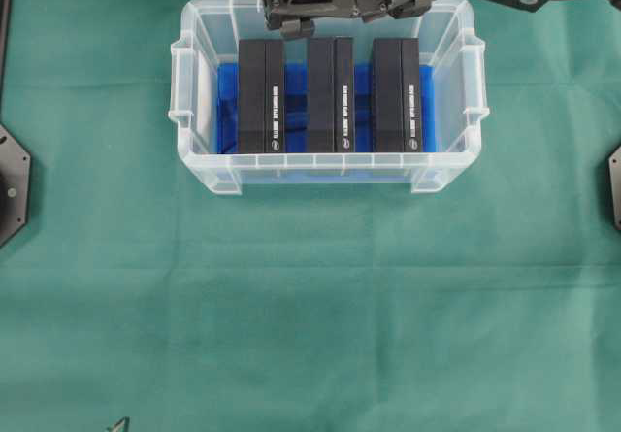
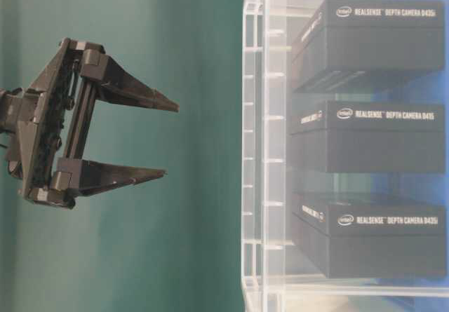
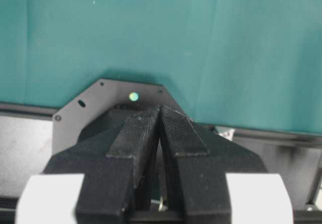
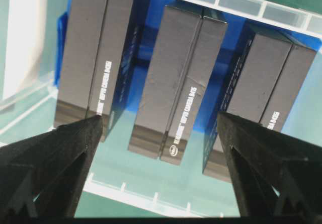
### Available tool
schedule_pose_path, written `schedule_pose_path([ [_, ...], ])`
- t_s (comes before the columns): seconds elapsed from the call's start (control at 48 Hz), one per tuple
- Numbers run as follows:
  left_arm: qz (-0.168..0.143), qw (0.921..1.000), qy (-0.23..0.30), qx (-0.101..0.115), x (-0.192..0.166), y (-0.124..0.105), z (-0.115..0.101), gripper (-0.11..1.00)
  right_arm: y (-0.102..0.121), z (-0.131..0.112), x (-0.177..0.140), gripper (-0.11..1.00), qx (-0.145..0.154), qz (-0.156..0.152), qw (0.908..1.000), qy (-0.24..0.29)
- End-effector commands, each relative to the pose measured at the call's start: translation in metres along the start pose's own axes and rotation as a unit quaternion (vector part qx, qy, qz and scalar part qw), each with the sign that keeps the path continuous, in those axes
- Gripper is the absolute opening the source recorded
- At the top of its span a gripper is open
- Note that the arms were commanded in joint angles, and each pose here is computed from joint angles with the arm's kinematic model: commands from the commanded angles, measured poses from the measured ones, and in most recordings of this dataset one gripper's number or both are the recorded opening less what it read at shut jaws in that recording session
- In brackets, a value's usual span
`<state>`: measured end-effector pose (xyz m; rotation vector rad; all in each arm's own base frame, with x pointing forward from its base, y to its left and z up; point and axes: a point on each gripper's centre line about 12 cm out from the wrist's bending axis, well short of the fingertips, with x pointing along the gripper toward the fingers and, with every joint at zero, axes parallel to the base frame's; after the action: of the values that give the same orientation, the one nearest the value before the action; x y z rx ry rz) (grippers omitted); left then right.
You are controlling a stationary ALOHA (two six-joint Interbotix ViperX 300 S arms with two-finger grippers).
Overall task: Take the box out of the case with the right arm.
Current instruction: 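Move the open right gripper over the middle black box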
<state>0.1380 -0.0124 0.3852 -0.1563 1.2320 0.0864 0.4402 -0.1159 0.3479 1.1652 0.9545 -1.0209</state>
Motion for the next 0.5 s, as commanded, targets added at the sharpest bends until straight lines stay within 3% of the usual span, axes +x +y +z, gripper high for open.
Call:
schedule_pose_path([
  [0.0, -0.002, 0.9999, -0.011, 0.0, -0.006, -0.001, 0.004, 0.0, 0.002, 0.0, -0.016, 0.93, 0.0, 0.02, 0.9998, -0.005],
  [0.479, -0.001, 0.9999, -0.01, 0.0, -0.005, -0.001, 0.003, 0.0, 0.003, -0.003, 0.002, 0.93, -0.004, 0.0, 1.0, 0.003],
])
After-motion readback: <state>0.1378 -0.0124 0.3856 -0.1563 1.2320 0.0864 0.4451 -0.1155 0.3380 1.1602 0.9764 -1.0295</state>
